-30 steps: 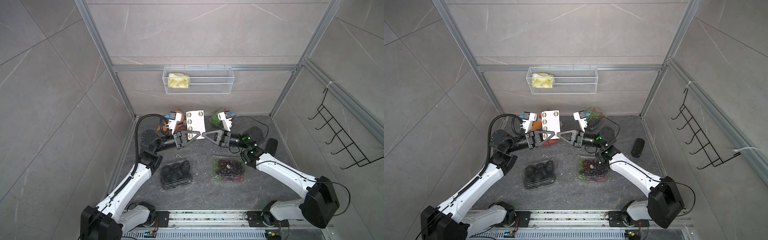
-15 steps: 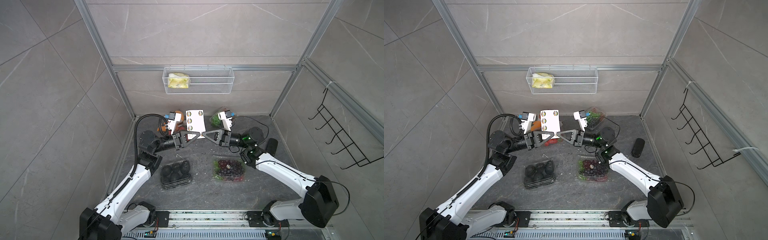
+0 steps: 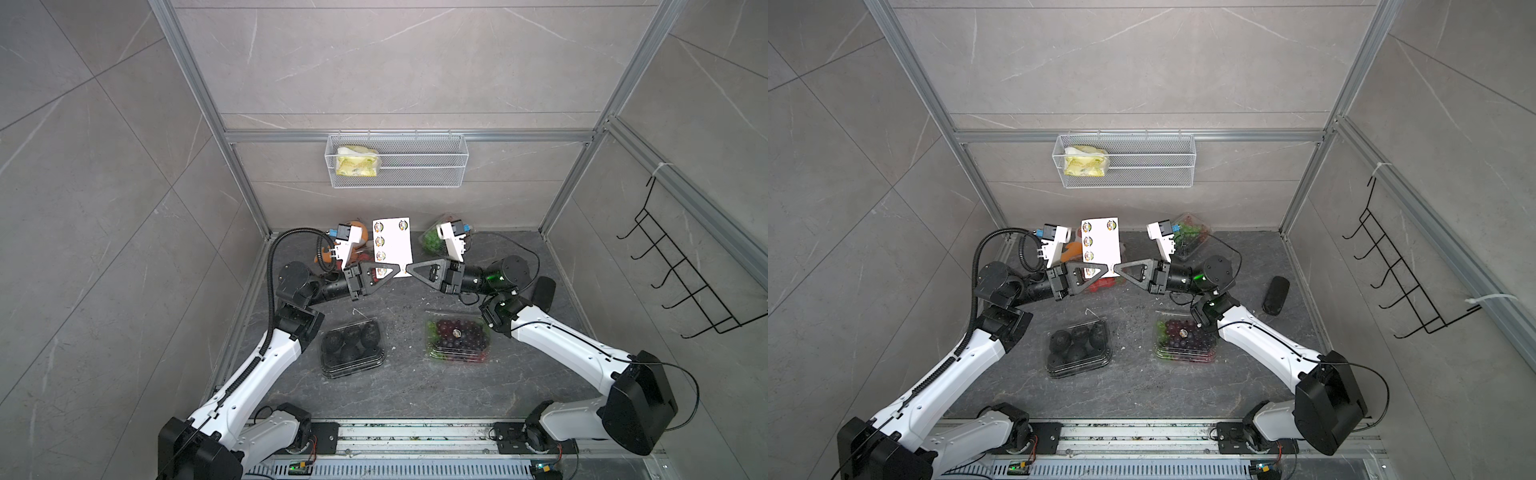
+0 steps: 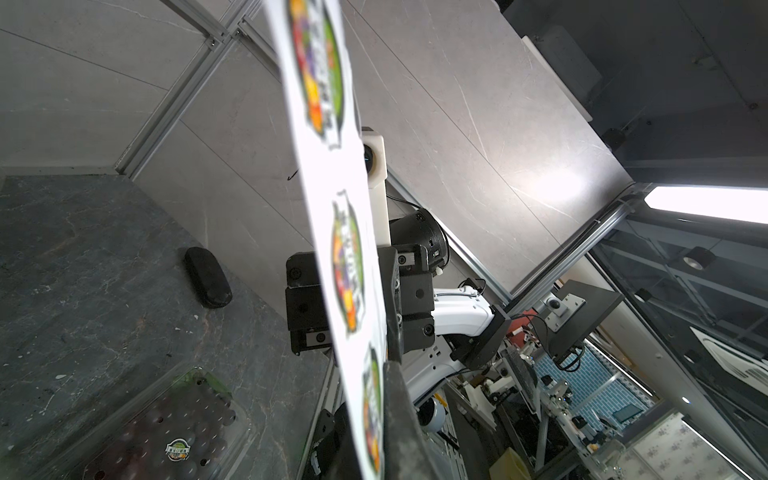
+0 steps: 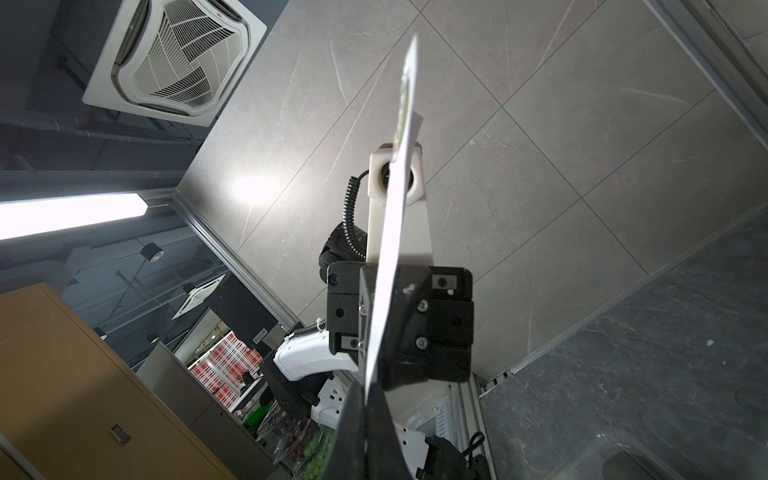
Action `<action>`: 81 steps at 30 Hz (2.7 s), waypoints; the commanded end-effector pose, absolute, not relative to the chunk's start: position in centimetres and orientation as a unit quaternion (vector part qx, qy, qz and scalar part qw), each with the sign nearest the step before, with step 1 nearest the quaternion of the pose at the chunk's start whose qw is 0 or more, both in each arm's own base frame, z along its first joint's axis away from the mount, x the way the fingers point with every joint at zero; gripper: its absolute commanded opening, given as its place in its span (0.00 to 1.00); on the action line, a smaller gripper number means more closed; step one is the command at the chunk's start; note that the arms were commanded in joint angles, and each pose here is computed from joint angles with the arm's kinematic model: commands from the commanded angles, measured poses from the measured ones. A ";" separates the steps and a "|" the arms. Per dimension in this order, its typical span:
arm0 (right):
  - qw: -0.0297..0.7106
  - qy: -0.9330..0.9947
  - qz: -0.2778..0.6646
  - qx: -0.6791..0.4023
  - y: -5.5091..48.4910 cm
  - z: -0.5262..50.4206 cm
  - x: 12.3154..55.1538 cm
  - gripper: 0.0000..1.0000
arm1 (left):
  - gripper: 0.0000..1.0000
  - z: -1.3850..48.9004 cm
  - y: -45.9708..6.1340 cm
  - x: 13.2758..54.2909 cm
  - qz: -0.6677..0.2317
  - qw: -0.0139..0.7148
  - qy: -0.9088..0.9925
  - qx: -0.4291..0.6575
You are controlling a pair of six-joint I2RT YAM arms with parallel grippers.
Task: Label fruit boxes
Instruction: Adjust the label sticker.
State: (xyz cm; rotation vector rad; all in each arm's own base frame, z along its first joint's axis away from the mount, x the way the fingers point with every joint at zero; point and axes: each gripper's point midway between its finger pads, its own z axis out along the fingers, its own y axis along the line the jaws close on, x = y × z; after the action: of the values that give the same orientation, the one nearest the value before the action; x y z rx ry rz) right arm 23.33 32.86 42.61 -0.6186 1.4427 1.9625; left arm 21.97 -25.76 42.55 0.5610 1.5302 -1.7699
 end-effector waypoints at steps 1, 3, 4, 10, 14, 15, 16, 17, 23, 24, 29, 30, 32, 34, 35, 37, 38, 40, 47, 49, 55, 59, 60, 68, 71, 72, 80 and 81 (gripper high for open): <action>0.319 0.516 0.754 -0.252 32.6 44.4 22.8 0.00 | 0.00 43.9 -25.3 20.9 -0.690 0.377 0.571 0.236; 0.317 0.514 0.757 -0.251 32.7 44.3 22.8 0.00 | 0.00 43.9 -25.3 20.9 -0.691 0.376 0.571 0.236; 0.314 0.513 0.759 -0.248 32.8 44.3 22.9 0.00 | 0.00 43.8 -25.4 20.9 -0.691 0.375 0.572 0.235; 0.309 0.503 0.769 -0.247 33.0 44.4 22.9 0.00 | 0.00 43.5 -25.5 21.0 -0.691 0.372 0.574 0.234; 0.306 0.496 0.774 -0.249 33.1 44.6 22.8 0.00 | 0.00 43.2 -25.7 21.2 -0.692 0.368 0.576 0.232; 0.306 0.494 0.774 -0.250 33.1 44.6 22.8 0.00 | 0.00 43.1 -25.8 21.2 -0.692 0.367 0.577 0.232; 0.304 0.494 0.775 -0.250 33.1 44.6 22.8 0.00 | 0.00 43.1 -25.8 21.2 -0.692 0.367 0.576 0.232; 0.304 0.492 0.776 -0.250 33.2 44.7 22.8 0.00 | 0.00 43.1 -25.8 21.2 -0.693 0.367 0.576 0.233; 0.296 0.492 0.780 -0.248 33.6 44.3 23.0 0.00 | 0.00 43.3 -25.9 21.0 -0.696 0.367 0.570 0.236; 0.295 0.493 0.780 -0.247 33.6 44.2 23.1 0.00 | 0.00 43.3 -25.9 21.0 -0.697 0.367 0.569 0.236; 0.294 0.491 0.782 -0.247 33.7 44.2 23.1 0.00 | 0.00 43.3 -26.0 20.9 -0.698 0.366 0.569 0.237; 0.293 0.491 0.782 -0.247 33.8 44.1 23.1 0.00 | 0.00 43.4 -26.0 20.9 -0.698 0.366 0.568 0.237; 0.292 0.492 0.782 -0.246 33.8 44.0 23.2 0.00 | 0.00 43.5 -26.0 20.9 -0.698 0.367 0.567 0.238; 0.291 0.492 0.783 -0.247 33.8 44.0 23.1 0.00 | 0.00 43.4 -26.1 20.8 -0.698 0.365 0.569 0.238; 0.291 0.492 0.783 -0.246 33.8 44.0 23.1 0.00 | 0.00 43.2 -26.1 20.9 -0.697 0.364 0.570 0.237; 0.293 0.490 0.783 -0.247 33.8 44.2 23.1 0.00 | 0.00 43.0 -26.2 21.1 -0.695 0.363 0.574 0.236; 0.292 0.489 0.783 -0.248 33.8 44.2 23.0 0.00 | 0.00 42.8 -26.2 21.2 -0.693 0.363 0.577 0.235; 0.293 0.488 0.783 -0.249 33.8 44.3 23.0 0.00 | 0.00 42.5 -26.3 21.3 -0.691 0.361 0.580 0.234; 0.290 0.488 0.784 -0.250 33.8 44.3 22.9 0.00 | 0.00 41.7 -26.4 21.7 -0.684 0.360 0.592 0.231; 0.290 0.488 0.784 -0.250 33.8 44.2 22.9 0.00 | 0.00 41.6 -26.4 21.9 -0.682 0.361 0.593 0.229; 0.285 0.488 0.786 -0.251 33.8 44.2 22.8 0.00 | 0.00 40.8 -26.6 22.4 -0.675 0.359 0.604 0.225; 0.282 0.490 0.787 -0.247 34.0 44.0 23.0 0.00 | 0.00 40.9 -26.6 22.3 -0.675 0.360 0.604 0.224; 0.282 0.490 0.787 -0.247 34.0 43.9 23.0 0.00 | 0.00 40.8 -26.6 22.3 -0.674 0.359 0.605 0.224; 0.283 0.498 0.783 -0.245 34.0 43.6 23.1 0.21 | 0.00 41.5 -26.1 21.5 -0.674 0.368 0.598 0.232; 0.287 0.509 0.776 -0.238 33.7 42.9 23.3 0.30 | 0.00 42.2 -25.7 20.9 -0.667 0.378 0.598 0.235; 0.289 0.514 0.773 -0.234 33.6 42.4 23.5 0.35 | 0.00 42.4 -25.6 20.8 -0.664 0.381 0.599 0.235; 0.316 0.559 0.742 -0.192 31.8 39.7 25.2 0.58 | 0.00 43.3 -24.7 20.4 -0.642 0.409 0.605 0.232; 0.320 0.568 0.735 -0.188 31.7 39.3 25.3 0.58 | 0.00 43.3 -24.6 20.4 -0.642 0.410 0.605 0.232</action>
State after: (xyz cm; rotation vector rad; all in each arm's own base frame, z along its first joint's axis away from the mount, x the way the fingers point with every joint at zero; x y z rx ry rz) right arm 24.84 32.41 39.82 -0.5304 1.4683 2.0089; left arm 21.44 -24.99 41.15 0.5186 1.5979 -1.6593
